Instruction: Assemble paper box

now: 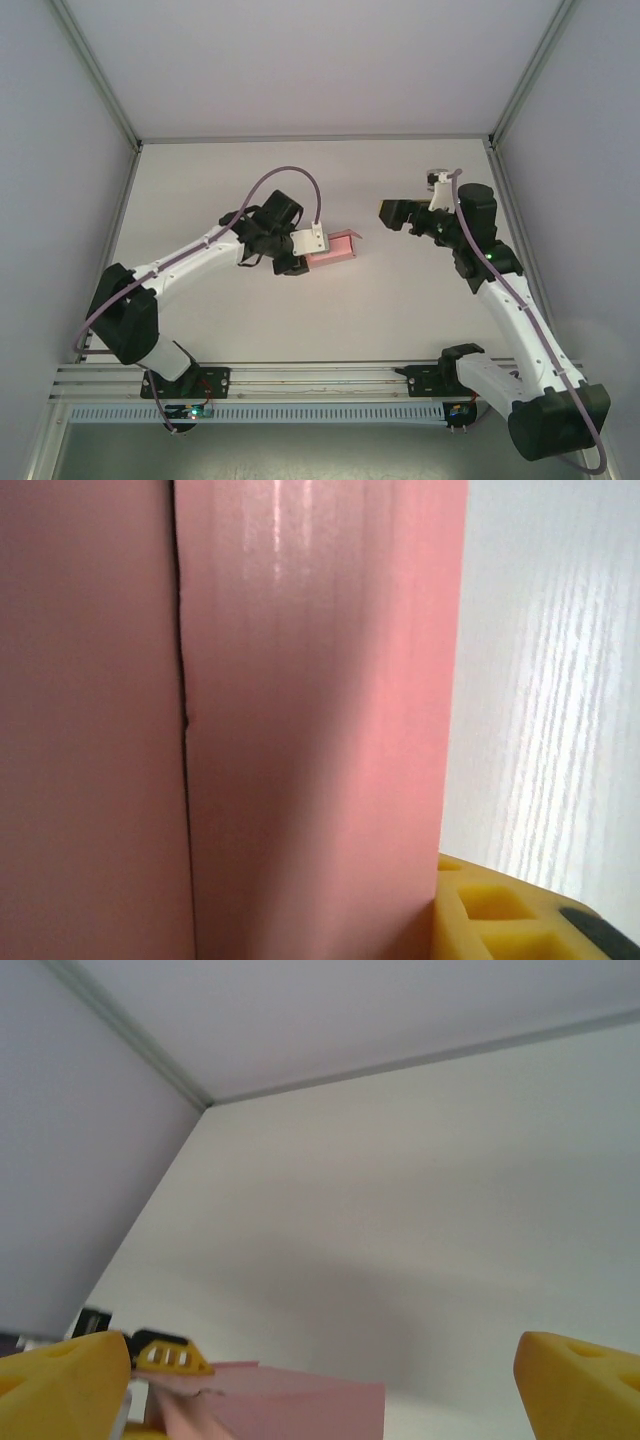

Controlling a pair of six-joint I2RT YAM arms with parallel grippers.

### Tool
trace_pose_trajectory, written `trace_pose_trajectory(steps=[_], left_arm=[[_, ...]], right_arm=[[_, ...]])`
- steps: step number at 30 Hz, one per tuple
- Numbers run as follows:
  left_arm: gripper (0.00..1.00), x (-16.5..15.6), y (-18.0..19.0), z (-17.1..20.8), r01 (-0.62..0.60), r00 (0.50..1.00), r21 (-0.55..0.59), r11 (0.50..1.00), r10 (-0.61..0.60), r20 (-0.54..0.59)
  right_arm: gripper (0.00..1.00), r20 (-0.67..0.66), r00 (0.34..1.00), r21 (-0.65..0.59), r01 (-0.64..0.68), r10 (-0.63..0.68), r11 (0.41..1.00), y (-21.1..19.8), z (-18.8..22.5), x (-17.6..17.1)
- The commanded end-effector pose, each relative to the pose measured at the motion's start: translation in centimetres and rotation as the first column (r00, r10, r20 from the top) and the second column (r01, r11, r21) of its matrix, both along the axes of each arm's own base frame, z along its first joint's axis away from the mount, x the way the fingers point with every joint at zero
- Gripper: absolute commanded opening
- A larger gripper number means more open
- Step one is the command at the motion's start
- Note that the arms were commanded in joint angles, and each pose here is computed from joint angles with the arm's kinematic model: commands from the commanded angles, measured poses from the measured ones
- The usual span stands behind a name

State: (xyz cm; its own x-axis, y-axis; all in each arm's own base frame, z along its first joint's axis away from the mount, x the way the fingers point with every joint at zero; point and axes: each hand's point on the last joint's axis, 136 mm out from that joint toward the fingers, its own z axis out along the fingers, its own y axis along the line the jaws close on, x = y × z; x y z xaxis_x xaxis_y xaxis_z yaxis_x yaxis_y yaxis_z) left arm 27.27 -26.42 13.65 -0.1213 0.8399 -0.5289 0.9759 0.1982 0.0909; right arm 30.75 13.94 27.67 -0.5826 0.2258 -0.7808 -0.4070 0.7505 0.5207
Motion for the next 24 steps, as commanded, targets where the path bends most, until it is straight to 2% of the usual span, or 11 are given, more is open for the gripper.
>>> trace_pose_trajectory(steps=[1,8,14,16,20,24], left_arm=[[0.21,-1.9,1.5,-1.1,0.050,0.991,0.076,0.996,-0.040,-0.124],[0.21,-1.5,2.1,-2.1,0.076,0.984,0.162,0.984,-0.048,-0.169],[0.22,-1.3,2.0,-3.4,0.091,0.973,0.185,0.978,-0.048,-0.225],[0.21,-1.2,1.8,-3.7,0.094,0.968,0.168,0.981,-0.050,-0.247],[0.21,-0.9,1.4,-4.1,0.086,0.960,0.152,0.985,-0.041,-0.275],[0.21,-0.6,1.5,-4.5,0.080,0.960,0.160,0.984,-0.033,-0.279]], right_arm=[[0.98,0.071,0.978,-0.079,-0.192,0.198,0.978,2.8,0.5,-1.2],[0.90,-0.071,0.942,-0.203,-0.336,0.329,0.920,5.9,-3.8,-2.0],[0.78,-0.196,0.913,-0.324,-0.404,0.358,0.856,7.3,-7.7,-1.9],[0.69,-0.248,0.896,-0.342,-0.437,0.369,0.832,7.5,-8.8,-2.2],[0.59,-0.326,0.881,-0.408,-0.457,0.342,0.790,7.1,-11.2,-2.8],[0.55,-0.349,0.872,-0.419,-0.472,0.343,0.776,7.4,-12.4,-2.8]])
